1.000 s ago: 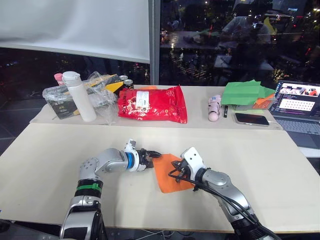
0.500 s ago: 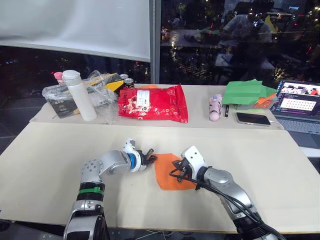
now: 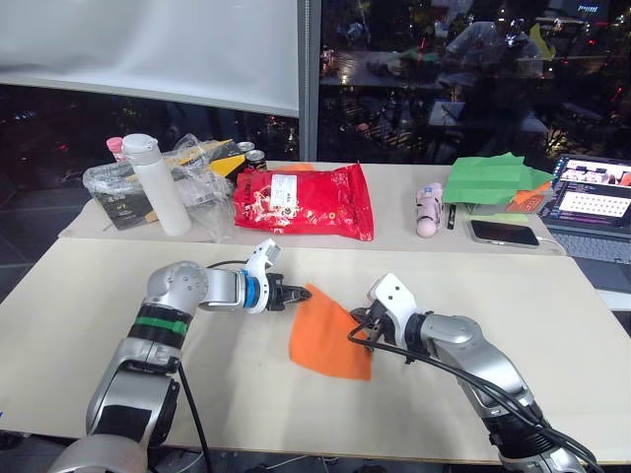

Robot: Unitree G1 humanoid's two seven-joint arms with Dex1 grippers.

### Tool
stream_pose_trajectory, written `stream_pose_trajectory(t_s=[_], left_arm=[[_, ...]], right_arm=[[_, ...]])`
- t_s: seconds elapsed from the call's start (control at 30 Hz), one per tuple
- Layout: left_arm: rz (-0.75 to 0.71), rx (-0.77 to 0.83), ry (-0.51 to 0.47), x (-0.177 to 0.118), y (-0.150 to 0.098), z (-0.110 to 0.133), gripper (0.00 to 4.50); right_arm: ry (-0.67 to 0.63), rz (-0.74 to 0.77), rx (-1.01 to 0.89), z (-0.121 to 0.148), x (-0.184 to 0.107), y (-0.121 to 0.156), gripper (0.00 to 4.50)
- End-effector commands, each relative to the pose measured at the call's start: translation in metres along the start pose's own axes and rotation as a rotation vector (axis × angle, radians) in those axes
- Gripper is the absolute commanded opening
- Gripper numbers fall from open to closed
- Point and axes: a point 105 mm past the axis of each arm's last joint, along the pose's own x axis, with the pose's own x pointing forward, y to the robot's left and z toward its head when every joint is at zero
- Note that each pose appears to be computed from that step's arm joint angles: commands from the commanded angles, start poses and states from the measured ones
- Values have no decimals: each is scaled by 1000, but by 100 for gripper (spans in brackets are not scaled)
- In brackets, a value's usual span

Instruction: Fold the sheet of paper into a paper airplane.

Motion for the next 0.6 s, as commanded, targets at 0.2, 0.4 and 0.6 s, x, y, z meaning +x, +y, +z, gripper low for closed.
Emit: stream_pose_trajectory(t_s=[0.2, 0.4, 0.6], left_arm=[[-2, 347, 2, 15, 0, 34, 1], [-61, 523, 23, 27, -14, 45, 1], [-133, 728, 92, 31, -20, 32, 1]], right_arm=[[-31, 19, 15, 2, 3, 19, 0], [-30, 25, 27, -1, 4, 27, 0], [0, -11, 34, -10, 5, 22, 0]])
